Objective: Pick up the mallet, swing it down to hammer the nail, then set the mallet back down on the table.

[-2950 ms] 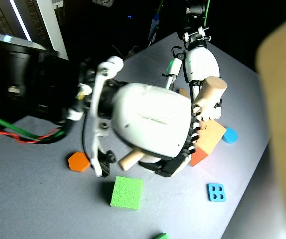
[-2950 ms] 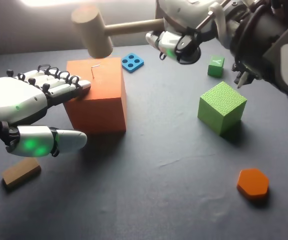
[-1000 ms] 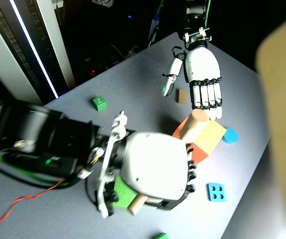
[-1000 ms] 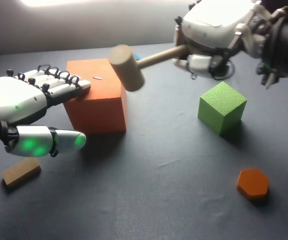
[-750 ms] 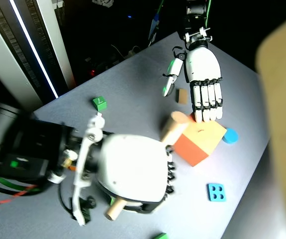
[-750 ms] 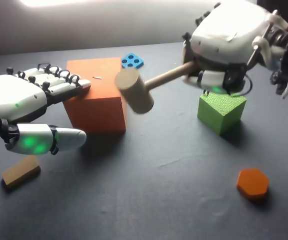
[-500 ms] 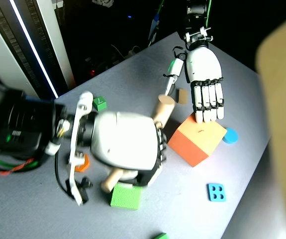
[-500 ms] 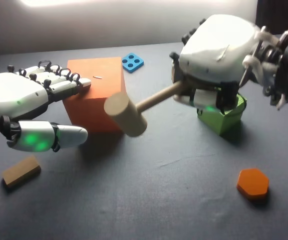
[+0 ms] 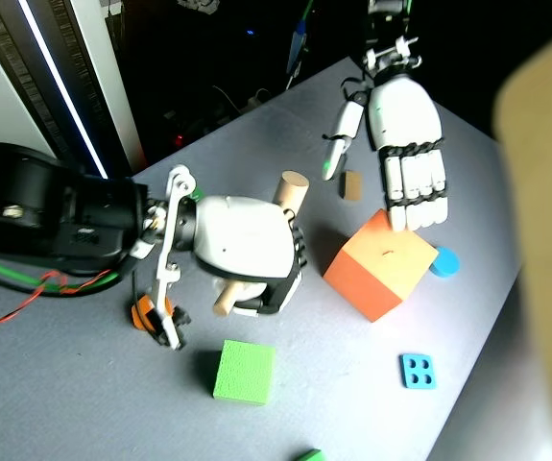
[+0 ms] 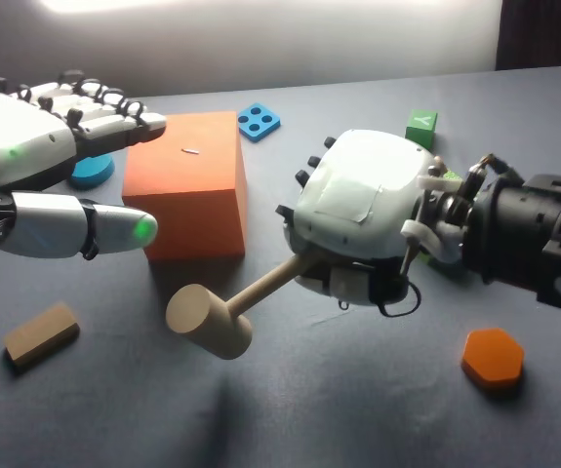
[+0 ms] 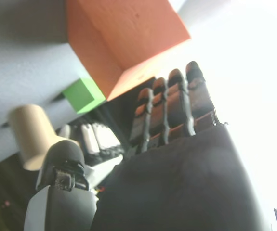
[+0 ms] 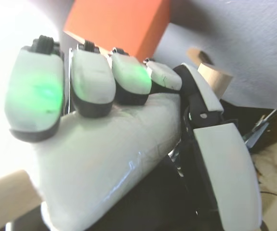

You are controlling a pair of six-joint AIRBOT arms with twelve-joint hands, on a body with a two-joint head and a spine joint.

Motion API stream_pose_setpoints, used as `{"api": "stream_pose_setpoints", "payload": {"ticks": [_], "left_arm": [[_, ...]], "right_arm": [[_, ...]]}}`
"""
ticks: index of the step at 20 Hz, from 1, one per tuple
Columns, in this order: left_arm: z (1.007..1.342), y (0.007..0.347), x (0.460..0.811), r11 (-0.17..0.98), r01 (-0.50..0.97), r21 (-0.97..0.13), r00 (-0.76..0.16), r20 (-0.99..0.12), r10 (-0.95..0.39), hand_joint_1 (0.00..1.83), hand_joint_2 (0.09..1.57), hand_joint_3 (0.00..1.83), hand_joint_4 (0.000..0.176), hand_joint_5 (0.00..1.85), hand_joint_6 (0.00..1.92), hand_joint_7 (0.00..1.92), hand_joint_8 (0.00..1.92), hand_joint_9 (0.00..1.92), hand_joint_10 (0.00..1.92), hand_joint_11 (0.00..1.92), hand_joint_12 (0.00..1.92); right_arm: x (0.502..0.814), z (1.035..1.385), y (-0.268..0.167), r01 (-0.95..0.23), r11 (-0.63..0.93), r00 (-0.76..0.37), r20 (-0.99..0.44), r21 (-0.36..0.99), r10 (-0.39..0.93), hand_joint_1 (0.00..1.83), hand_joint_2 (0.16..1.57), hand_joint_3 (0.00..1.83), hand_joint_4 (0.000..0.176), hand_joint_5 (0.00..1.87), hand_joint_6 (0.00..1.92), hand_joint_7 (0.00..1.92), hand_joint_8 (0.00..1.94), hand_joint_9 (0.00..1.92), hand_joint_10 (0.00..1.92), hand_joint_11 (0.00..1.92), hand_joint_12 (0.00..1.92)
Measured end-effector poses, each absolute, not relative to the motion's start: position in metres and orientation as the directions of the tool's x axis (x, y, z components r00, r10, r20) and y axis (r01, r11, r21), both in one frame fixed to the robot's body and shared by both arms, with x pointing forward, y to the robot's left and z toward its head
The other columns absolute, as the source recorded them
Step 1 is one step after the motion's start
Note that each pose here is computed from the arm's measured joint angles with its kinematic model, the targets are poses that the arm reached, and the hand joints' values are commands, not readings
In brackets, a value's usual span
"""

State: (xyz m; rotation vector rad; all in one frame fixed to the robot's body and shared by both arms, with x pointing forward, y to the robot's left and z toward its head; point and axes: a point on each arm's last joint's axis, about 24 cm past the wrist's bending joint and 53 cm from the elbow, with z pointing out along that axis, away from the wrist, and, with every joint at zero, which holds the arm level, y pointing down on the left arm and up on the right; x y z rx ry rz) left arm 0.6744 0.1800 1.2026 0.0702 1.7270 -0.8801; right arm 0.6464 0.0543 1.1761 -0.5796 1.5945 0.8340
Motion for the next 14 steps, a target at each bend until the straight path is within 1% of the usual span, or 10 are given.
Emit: {"api": "stream_pose_setpoints", "payload": {"ticks": [2,3,4,6,7,8,10,12,13,14], "left_arm": [[1.206,0.175,0.672,0.71,0.483,-0.513,-0.362,-0.855,-0.372,0.0,1.22,0.0,0.0,0.06,0.0,0.08,0.0,0.06,0.0,0.0,0.09],[1.207,0.173,0.671,0.703,0.487,-0.518,-0.366,-0.852,-0.374,0.0,1.21,0.0,0.0,0.08,0.0,0.1,0.0,0.08,0.0,0.0,0.17],[1.208,0.172,0.669,0.702,0.498,-0.509,-0.363,-0.858,-0.365,0.0,1.21,0.0,0.0,0.08,0.0,0.09,0.0,0.07,0.0,0.0,0.16],[1.211,0.168,0.665,0.687,0.512,-0.516,-0.365,-0.854,-0.37,0.0,1.21,0.0,0.0,0.07,0.0,0.09,0.0,0.07,0.0,0.0,0.13],[1.213,0.166,0.663,0.681,0.522,-0.513,-0.362,-0.856,-0.368,0.0,1.21,0.0,0.0,0.07,0.0,0.09,0.0,0.07,0.0,0.0,0.12],[1.213,0.16,0.658,0.669,0.533,-0.518,-0.367,-0.854,-0.368,0.0,1.21,0.0,0.0,0.07,0.0,0.09,0.0,0.06,0.0,0.0,0.11],[1.214,0.156,0.654,0.661,0.547,-0.514,-0.368,-0.857,-0.361,0.0,1.21,0.0,0.0,0.07,0.0,0.08,0.0,0.06,0.0,0.0,0.14],[1.214,0.154,0.648,0.656,0.555,-0.512,-0.372,-0.857,-0.355,0.0,1.21,0.0,0.0,0.07,0.0,0.09,0.0,0.06,0.0,0.0,0.14],[1.213,0.155,0.646,0.657,0.554,-0.512,-0.374,-0.858,-0.352,0.0,1.21,0.0,0.0,0.07,0.0,0.1,0.01,0.07,0.0,0.0,0.14],[1.211,0.155,0.645,0.657,0.551,-0.514,-0.378,-0.856,-0.352,0.0,1.21,0.0,0.0,0.07,0.0,0.09,0.0,0.07,0.0,0.0,0.12]], "right_arm": [[0.652,1.176,0.059,-0.753,0.621,-0.198,-0.975,0.217,0.101,0.46,1.51,0.0,0.176,1.14,1.92,1.51,1.94,1.63,1.92,1.74,1.92],[0.657,1.176,0.06,-0.75,0.625,-0.194,-0.975,0.218,0.108,0.48,1.5,0.0,0.176,1.15,1.92,1.48,1.94,1.6,1.92,1.73,1.92],[0.662,1.175,0.061,-0.743,0.63,-0.194,-0.974,0.225,0.119,0.45,1.5,0.0,0.176,1.16,1.92,1.46,1.94,1.57,1.92,1.69,1.92],[0.666,1.173,0.065,-0.74,0.633,-0.188,-0.973,0.229,0.132,0.23,1.52,0.01,0.174,1.07,1.92,1.3,1.94,1.43,1.92,1.54,1.92],[0.663,1.17,0.068,-0.742,0.628,-0.193,-0.972,0.234,0.134,0.16,1.54,0.0,0.1,1.04,1.92,1.25,1.94,1.39,1.92,1.49,1.92],[0.66,1.164,0.073,-0.746,0.621,-0.2,-0.97,0.241,0.135,0.16,1.53,0.0,0.0,0.97,1.92,1.19,1.94,1.35,1.92,1.44,1.92],[0.655,1.153,0.078,-0.748,0.616,-0.218,-0.968,0.247,0.124,0.14,1.53,0.0,0.0,0.92,1.92,1.12,1.94,1.28,1.92,1.38,1.92],[0.654,1.141,0.079,-0.746,0.619,-0.23,-0.967,0.246,0.107,0.09,1.5,0.0,0.0,0.89,1.9,1.12,1.94,1.26,1.92,1.35,1.92],[0.656,1.139,0.077,-0.743,0.623,-0.228,-0.968,0.244,0.108,0.11,1.48,0.0,0.0,0.87,1.81,1.09,1.94,1.23,1.92,1.3,1.92],[0.657,1.138,0.076,-0.742,0.626,-0.226,-0.968,0.243,0.107,0.19,1.42,0.0,0.0,0.85,1.68,1.04,1.89,1.14,1.92,1.19,1.92]]}}
